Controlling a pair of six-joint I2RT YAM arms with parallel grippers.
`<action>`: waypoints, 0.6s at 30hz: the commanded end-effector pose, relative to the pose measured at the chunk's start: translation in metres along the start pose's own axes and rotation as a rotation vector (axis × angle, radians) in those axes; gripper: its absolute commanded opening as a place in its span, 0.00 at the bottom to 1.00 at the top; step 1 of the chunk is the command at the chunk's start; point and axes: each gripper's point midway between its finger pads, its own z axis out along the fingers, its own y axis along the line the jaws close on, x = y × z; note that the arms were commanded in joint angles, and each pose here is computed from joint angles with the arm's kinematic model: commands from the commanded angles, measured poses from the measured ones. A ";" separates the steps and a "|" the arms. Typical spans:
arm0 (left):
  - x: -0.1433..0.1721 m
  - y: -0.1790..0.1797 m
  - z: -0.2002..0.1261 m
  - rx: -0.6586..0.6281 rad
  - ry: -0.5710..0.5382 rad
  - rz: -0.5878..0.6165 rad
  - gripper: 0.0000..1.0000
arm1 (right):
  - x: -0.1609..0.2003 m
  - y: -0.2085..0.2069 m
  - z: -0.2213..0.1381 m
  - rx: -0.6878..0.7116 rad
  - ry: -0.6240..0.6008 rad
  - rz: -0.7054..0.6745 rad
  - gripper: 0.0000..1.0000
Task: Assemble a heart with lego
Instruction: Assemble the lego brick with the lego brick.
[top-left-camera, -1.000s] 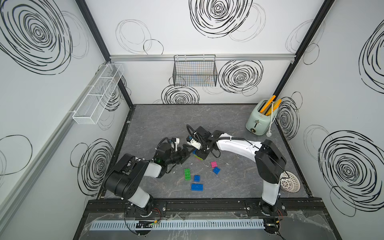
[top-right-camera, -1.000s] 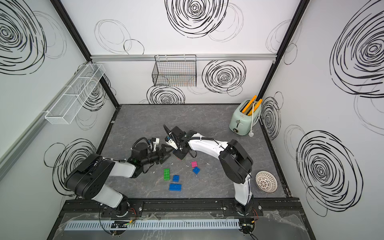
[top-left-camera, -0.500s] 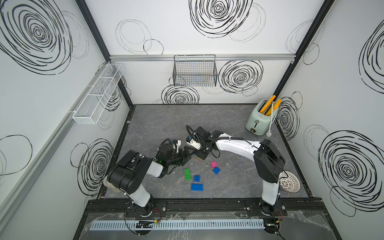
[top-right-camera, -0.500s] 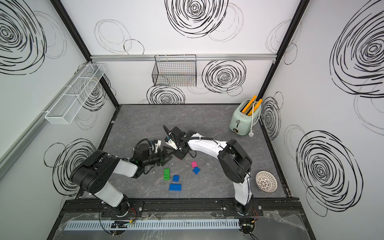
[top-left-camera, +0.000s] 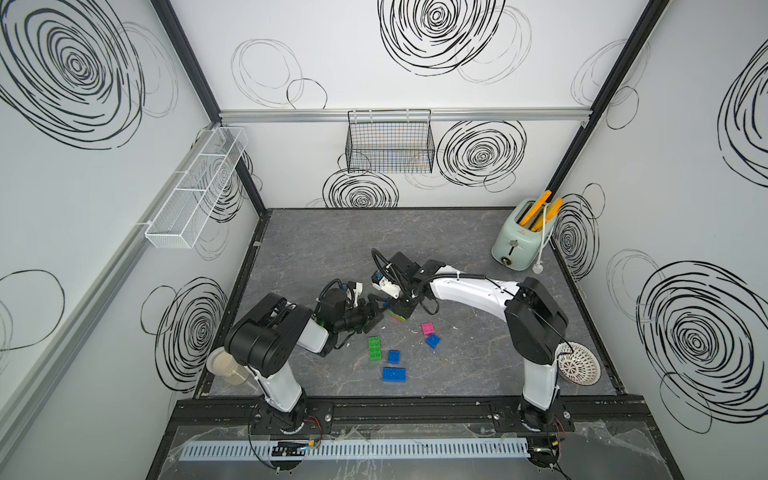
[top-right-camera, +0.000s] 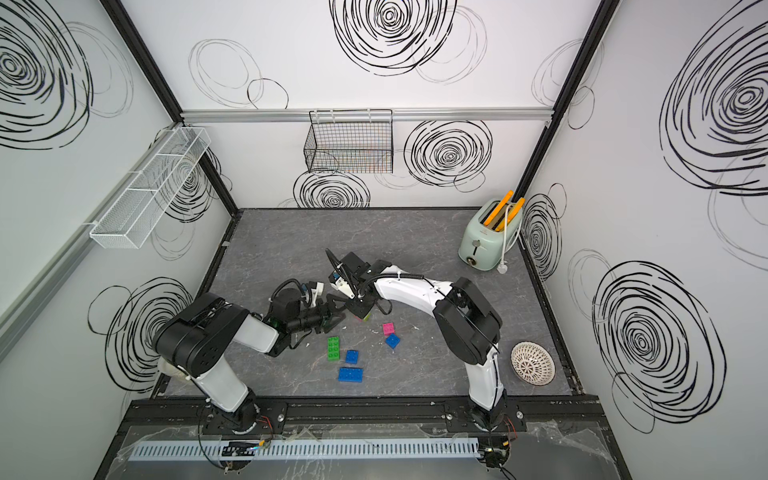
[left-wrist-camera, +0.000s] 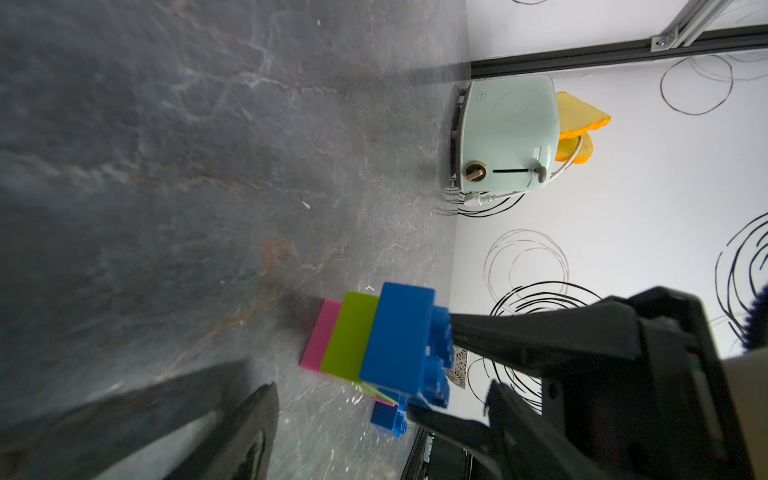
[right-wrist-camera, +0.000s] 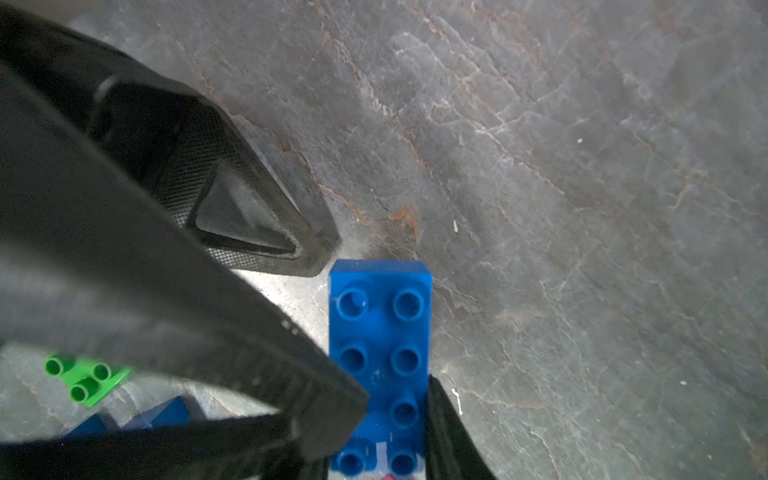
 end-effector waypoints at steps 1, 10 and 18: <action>-0.003 -0.016 0.004 0.065 -0.001 0.031 0.80 | 0.022 0.006 0.018 -0.040 0.084 -0.019 0.25; 0.000 -0.019 0.013 0.105 0.021 0.024 0.77 | 0.029 0.006 0.024 -0.052 0.086 -0.055 0.25; -0.001 -0.017 0.018 0.105 0.020 0.014 0.74 | 0.034 0.010 0.028 -0.082 0.094 -0.055 0.25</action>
